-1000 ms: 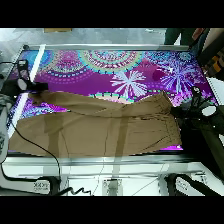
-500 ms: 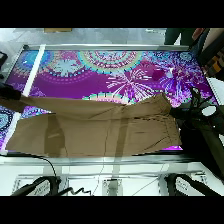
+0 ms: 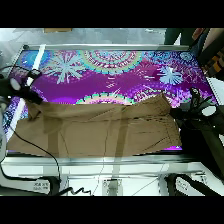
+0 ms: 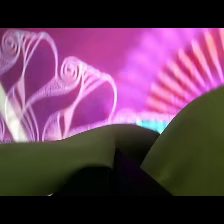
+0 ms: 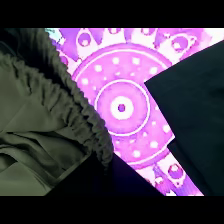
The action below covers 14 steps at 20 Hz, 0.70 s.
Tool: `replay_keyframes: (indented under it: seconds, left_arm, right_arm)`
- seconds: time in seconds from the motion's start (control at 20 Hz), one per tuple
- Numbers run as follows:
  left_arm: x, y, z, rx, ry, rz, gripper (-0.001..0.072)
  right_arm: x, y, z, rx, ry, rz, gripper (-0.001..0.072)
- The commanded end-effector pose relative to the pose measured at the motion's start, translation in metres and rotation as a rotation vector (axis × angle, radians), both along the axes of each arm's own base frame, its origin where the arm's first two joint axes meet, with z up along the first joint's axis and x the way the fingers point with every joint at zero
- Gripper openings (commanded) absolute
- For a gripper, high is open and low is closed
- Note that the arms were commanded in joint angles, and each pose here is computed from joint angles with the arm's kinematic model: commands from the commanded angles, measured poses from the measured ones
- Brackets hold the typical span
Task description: Fold the clothes and pants, and hang the long-sleeved shirts on hangers.
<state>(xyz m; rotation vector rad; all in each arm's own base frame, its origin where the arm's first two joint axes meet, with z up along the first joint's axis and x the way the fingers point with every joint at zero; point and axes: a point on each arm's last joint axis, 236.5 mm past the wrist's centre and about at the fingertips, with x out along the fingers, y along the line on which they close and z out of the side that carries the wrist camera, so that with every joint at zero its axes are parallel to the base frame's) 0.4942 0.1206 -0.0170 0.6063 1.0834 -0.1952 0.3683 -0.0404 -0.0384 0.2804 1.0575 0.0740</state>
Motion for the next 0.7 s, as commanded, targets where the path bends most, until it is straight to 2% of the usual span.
replay_keyframes:
  seconds: [0.0,0.1,0.15,0.2,0.25,0.3,0.4,0.55,0.65]
  left_arm:
    - [0.069,-0.018,0.000,-0.011,-0.266,0.007,0.0013]
    - [0.099,-0.019,0.032,-0.020,-0.455,0.028,0.0015]
    - [0.105,-0.020,0.041,-0.013,-0.502,0.022,0.0052]
    - [0.107,-0.020,0.042,-0.011,-0.512,0.020,0.0290]
    - [0.107,-0.019,0.039,-0.013,-0.507,0.023,0.0626]
    - [0.105,-0.018,0.037,-0.038,-0.501,0.050,0.0715]
    - [0.099,-0.013,0.032,-0.160,-0.488,0.198,0.0710]
    - [0.079,0.018,0.029,-0.427,-0.484,0.597,0.0710]
    - [0.052,0.044,0.014,-0.506,-0.411,0.815,0.0710]
  right_arm:
    - [0.000,0.001,0.001,0.001,0.000,0.001,0.0034]
    - [0.000,0.001,0.000,0.001,0.000,0.001,0.0034]
    - [0.000,0.001,0.001,0.001,-0.001,0.001,0.0034]
    - [0.000,0.001,0.001,0.003,-0.001,0.000,0.0034]
    - [0.000,0.001,0.001,0.005,-0.001,-0.001,0.0034]
    - [0.001,0.001,0.001,0.007,-0.002,-0.002,0.0034]
    - [0.001,0.001,0.001,0.008,-0.002,-0.002,0.0034]
    - [0.001,0.002,0.001,0.008,-0.002,-0.002,0.0034]
    - [0.001,0.002,0.001,0.009,-0.002,-0.002,0.0034]
